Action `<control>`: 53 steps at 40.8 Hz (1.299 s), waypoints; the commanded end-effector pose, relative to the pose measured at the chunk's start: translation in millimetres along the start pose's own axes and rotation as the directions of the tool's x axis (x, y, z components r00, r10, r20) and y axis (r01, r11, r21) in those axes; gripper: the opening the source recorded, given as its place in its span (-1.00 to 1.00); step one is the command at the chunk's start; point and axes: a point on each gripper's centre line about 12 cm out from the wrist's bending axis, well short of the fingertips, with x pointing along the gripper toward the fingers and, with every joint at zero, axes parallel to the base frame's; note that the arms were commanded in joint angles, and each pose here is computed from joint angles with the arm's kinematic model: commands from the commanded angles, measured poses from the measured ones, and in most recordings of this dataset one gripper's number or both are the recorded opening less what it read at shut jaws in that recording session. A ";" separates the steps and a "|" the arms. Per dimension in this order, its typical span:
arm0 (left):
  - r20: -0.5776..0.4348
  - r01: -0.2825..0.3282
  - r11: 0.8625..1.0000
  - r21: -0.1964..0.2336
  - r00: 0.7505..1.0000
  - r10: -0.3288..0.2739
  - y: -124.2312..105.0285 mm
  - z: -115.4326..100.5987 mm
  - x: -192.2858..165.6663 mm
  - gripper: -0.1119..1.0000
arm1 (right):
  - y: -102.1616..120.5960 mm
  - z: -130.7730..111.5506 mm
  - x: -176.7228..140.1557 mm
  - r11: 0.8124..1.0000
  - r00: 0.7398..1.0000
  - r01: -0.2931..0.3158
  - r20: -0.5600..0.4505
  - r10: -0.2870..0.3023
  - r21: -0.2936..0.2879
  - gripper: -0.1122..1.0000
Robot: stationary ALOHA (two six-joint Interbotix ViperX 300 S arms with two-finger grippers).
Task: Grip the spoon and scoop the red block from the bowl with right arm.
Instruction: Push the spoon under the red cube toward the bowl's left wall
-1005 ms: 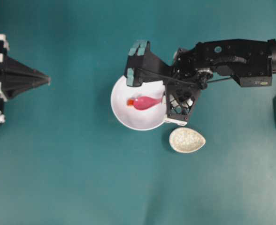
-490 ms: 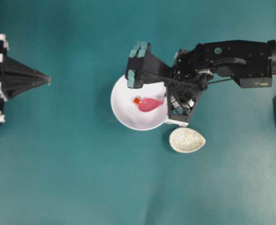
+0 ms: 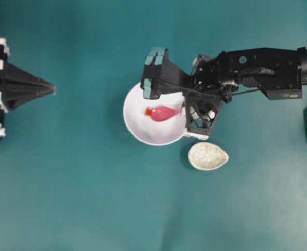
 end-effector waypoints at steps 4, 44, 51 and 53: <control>0.031 -0.001 1.000 0.006 1.000 0.001 0.1 10.7 1.4 -0.80 | 2.5 7.7 -7.3 1.000 0.999 -0.005 0.041 0.005 -0.002 -0.36; 0.037 -0.001 1.000 0.005 0.999 0.000 0.1 11.9 1.4 -0.80 | 4.6 27.3 -8.2 1.000 0.978 -0.027 0.207 0.024 0.014 -0.36; 0.034 -0.001 1.000 0.005 0.999 0.000 0.1 11.1 1.3 -0.80 | 5.0 30.3 -11.2 0.999 0.969 -0.032 0.244 0.028 0.014 -0.36; 0.034 -0.001 1.000 0.005 0.999 0.000 0.1 11.5 1.4 -0.80 | 5.5 29.7 -11.1 0.999 0.969 -0.033 0.245 0.029 0.013 -0.36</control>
